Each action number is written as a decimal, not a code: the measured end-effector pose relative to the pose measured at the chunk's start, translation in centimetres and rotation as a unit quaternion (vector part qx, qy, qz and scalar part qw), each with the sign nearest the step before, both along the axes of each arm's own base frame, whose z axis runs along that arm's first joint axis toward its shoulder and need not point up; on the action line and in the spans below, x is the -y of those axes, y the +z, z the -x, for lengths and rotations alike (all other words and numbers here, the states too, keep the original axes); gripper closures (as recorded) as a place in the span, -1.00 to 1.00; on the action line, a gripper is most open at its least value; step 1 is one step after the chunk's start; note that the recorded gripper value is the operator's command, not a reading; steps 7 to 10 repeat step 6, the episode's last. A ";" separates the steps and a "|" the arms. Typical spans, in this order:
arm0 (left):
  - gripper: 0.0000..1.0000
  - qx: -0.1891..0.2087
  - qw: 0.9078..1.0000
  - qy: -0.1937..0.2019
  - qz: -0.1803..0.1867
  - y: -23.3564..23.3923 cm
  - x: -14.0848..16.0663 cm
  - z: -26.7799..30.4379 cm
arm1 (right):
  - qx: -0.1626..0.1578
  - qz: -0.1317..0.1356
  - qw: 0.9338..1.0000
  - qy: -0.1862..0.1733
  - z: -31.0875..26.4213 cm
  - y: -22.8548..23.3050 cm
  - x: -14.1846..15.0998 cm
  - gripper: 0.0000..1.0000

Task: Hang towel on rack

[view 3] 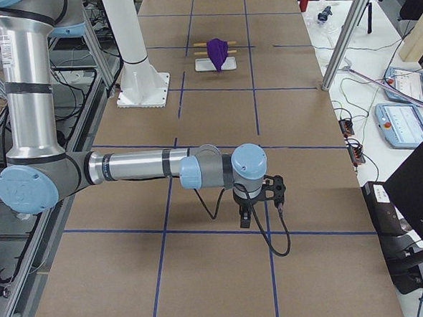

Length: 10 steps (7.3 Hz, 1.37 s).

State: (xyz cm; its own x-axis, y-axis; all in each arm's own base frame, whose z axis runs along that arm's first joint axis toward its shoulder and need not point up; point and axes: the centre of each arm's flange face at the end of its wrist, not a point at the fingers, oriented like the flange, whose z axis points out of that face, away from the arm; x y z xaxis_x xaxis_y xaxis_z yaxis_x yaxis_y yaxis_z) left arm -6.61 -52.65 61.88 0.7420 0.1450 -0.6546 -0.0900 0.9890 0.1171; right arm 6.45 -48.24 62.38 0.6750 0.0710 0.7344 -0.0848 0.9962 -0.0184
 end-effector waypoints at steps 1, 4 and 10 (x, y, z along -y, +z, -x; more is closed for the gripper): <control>-1.00 0.000 1.000 0.000 0.000 0.0 0.0 0.0 | 0.000 -0.001 1.000 0.000 0.0 -0.1 0.0 -1.00; -1.00 0.000 1.000 0.000 -0.001 -0.1 0.1 0.0 | 0.001 -0.004 1.000 0.000 0.0 -0.3 0.0 -1.00; -1.00 0.000 1.000 0.000 -0.001 -0.1 0.1 0.0 | 0.001 -0.005 1.000 -0.001 0.0 -0.4 0.1 -1.00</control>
